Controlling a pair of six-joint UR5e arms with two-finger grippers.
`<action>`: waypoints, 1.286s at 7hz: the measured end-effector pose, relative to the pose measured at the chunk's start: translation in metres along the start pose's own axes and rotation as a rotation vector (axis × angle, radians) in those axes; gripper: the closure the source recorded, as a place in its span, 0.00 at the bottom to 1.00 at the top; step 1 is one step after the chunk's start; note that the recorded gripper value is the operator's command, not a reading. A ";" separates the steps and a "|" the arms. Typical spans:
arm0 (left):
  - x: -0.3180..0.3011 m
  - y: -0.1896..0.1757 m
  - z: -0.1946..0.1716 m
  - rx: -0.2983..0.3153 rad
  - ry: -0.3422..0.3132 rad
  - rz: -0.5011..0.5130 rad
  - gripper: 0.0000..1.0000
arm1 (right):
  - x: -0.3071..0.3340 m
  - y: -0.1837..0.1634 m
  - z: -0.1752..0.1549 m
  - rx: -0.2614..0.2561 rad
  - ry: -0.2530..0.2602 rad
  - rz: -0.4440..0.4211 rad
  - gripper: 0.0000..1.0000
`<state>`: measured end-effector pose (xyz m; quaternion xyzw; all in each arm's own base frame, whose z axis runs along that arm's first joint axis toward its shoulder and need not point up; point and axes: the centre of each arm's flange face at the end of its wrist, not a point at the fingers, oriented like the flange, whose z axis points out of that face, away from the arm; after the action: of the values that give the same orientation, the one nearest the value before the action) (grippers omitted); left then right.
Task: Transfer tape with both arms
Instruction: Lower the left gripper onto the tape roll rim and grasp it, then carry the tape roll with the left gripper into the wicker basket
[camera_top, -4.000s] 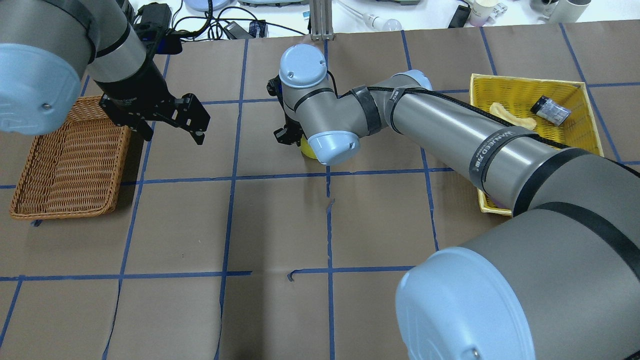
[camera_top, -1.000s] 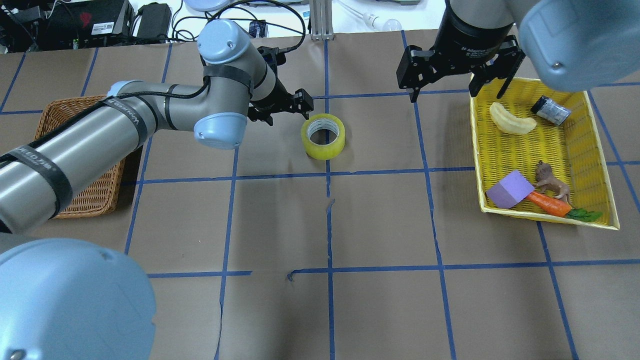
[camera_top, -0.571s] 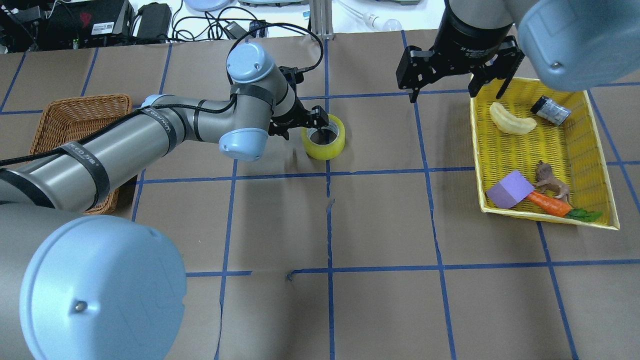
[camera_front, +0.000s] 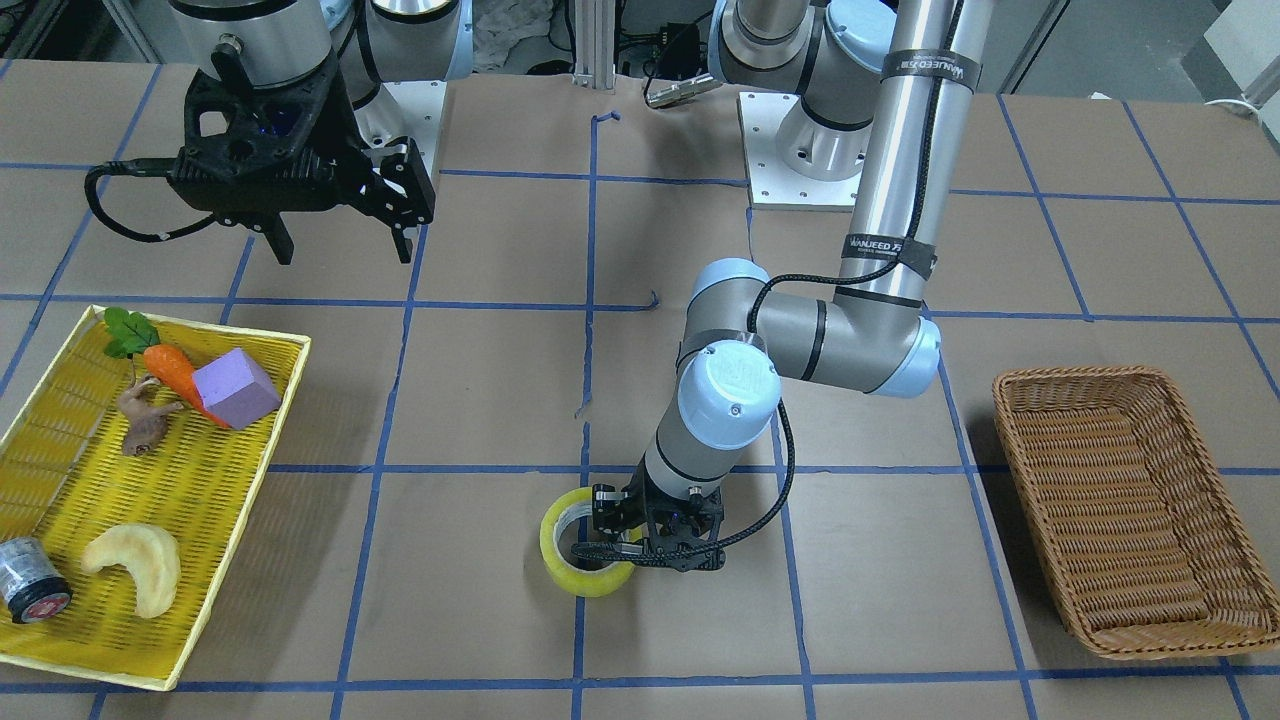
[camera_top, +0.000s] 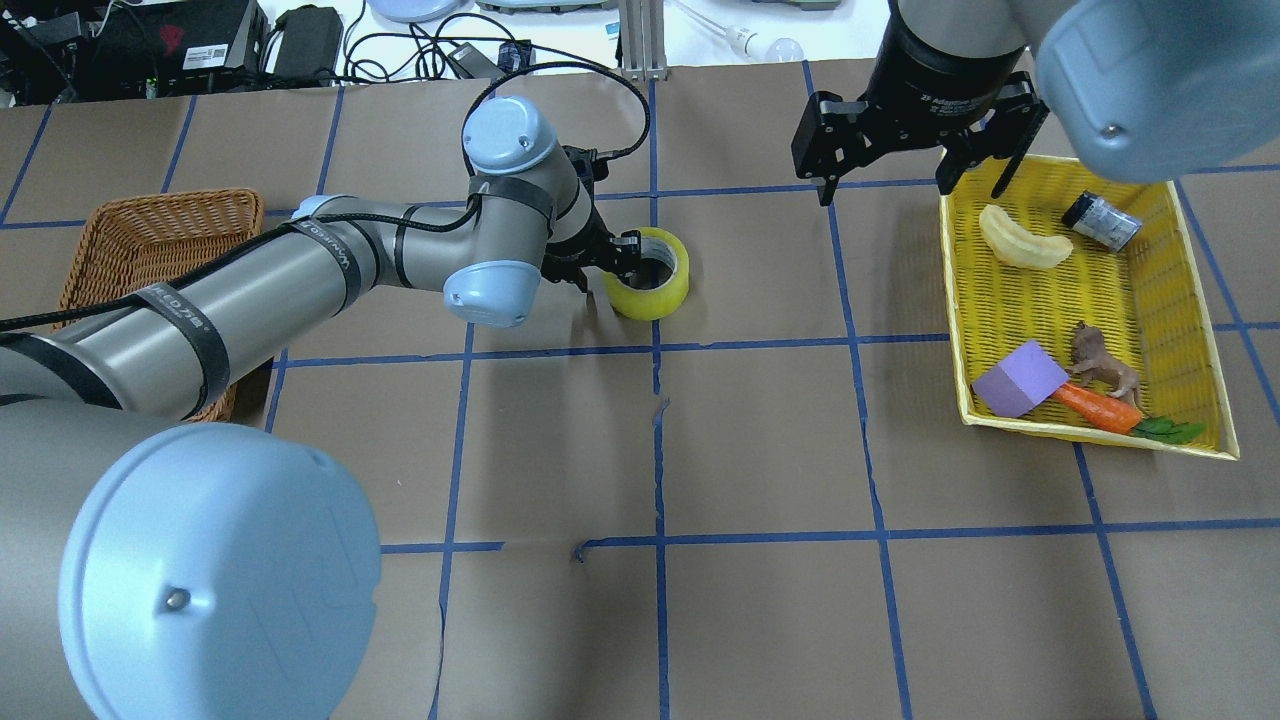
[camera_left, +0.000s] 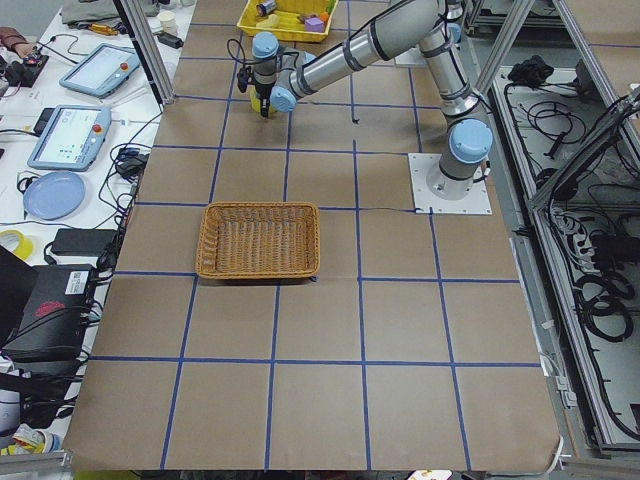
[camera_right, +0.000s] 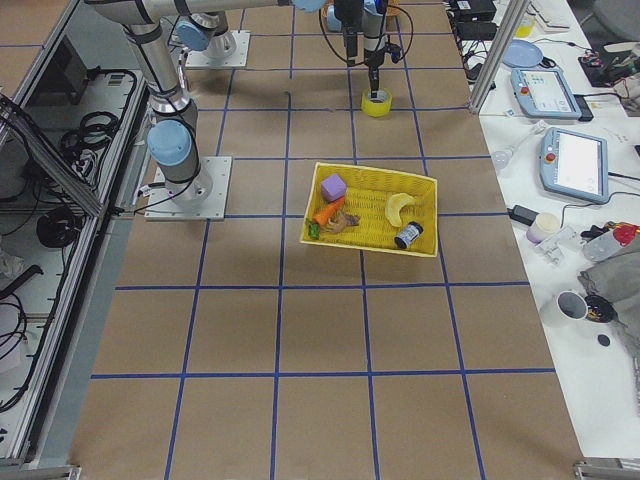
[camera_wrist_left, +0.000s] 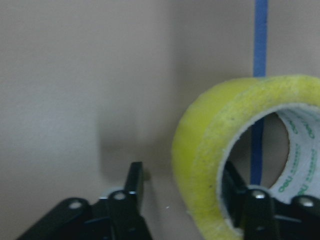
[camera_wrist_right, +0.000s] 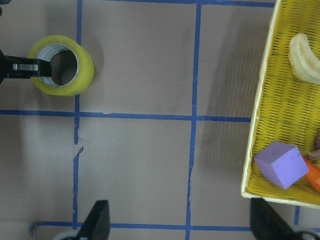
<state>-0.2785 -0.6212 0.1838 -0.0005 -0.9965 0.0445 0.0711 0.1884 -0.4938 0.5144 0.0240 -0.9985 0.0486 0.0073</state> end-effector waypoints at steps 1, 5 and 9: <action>-0.002 0.001 -0.003 -0.010 -0.016 0.007 1.00 | 0.000 0.000 0.000 0.000 0.000 0.000 0.00; -0.084 -0.033 -0.085 -0.023 -0.117 0.066 1.00 | 0.000 0.000 0.000 -0.001 0.000 0.000 0.00; -0.302 -0.020 -0.217 -0.099 -0.134 0.090 1.00 | 0.000 0.000 0.000 0.000 0.000 0.000 0.00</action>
<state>0.0510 -0.6240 0.3569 -0.0456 -0.9990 -0.0018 0.0021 0.1884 -0.4937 0.5144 0.0240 -0.9985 0.0487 0.0072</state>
